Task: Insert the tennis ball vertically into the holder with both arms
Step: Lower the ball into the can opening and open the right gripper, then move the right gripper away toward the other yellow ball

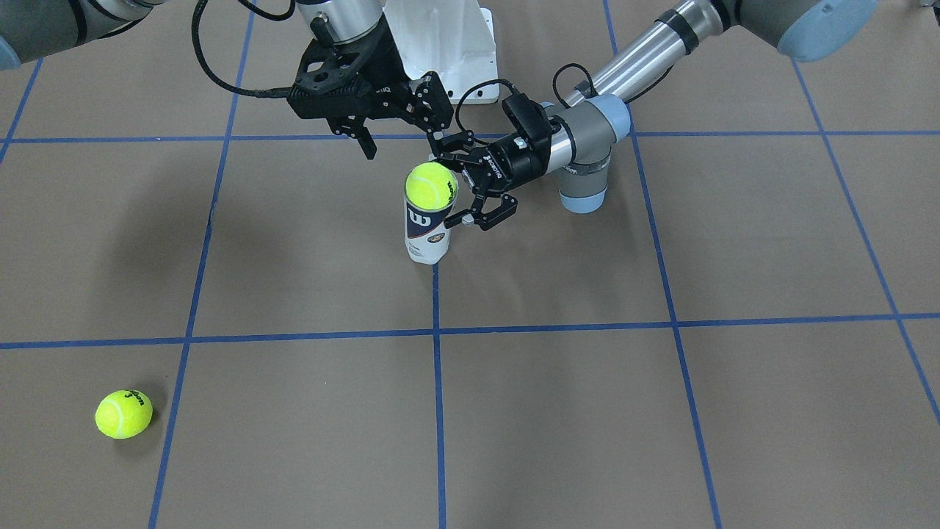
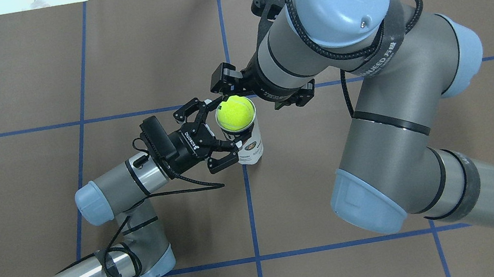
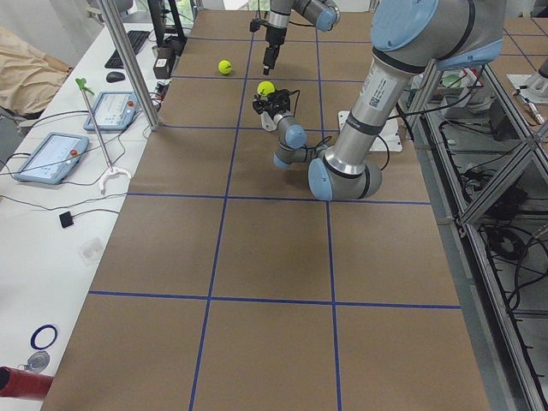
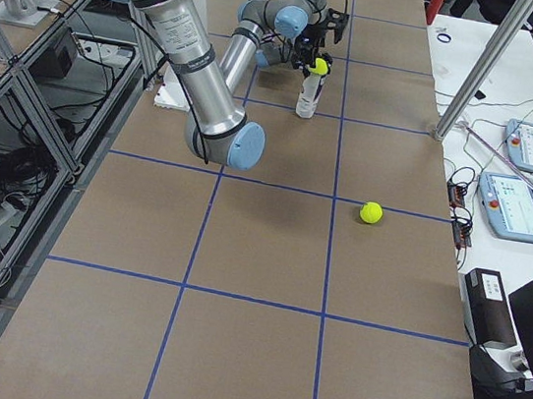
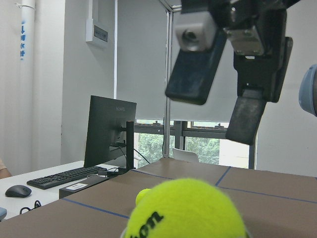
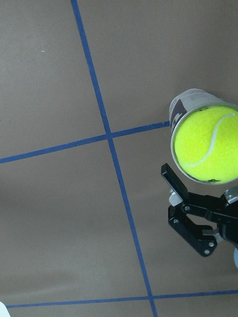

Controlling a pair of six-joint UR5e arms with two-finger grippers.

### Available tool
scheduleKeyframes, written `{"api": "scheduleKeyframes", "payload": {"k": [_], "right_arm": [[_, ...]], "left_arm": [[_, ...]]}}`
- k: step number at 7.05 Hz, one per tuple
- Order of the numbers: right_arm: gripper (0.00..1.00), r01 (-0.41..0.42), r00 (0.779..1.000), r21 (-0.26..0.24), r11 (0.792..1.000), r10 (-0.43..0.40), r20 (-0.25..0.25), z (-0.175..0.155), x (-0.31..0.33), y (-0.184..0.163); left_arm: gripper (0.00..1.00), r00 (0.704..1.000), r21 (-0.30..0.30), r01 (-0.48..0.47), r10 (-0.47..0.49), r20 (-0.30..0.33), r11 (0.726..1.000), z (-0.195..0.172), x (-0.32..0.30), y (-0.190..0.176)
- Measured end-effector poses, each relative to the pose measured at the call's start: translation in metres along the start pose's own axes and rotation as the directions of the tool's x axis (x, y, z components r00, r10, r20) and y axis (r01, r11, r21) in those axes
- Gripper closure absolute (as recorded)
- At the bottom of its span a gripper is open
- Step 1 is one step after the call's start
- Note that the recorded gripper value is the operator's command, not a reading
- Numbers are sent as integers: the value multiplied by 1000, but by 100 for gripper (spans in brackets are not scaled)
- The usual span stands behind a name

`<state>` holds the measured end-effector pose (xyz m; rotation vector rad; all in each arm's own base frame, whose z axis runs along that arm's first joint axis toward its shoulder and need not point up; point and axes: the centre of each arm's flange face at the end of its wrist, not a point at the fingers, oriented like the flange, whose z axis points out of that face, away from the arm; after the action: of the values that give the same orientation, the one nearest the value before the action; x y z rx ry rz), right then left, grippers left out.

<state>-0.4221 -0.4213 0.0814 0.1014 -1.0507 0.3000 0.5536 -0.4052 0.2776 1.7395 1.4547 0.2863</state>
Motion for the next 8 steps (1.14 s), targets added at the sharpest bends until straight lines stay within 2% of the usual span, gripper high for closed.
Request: {"api": "scheduleKeyframes", "payload": {"k": [4, 6, 8], "right_arm": [[1, 57, 998, 10, 998, -56, -19, -2, 23, -13], [1, 136, 989, 17, 991, -135, -68, 5, 53, -32], [1, 244, 962, 0, 970, -242, -130, 8, 97, -68]], "left_arm": [[2, 1000, -14, -10, 10, 1, 1000, 0, 2, 3], [2, 1000, -21, -21, 21, 1, 1000, 0, 2, 5], [2, 999, -25, -38, 38, 1, 999, 0, 2, 7]]}}
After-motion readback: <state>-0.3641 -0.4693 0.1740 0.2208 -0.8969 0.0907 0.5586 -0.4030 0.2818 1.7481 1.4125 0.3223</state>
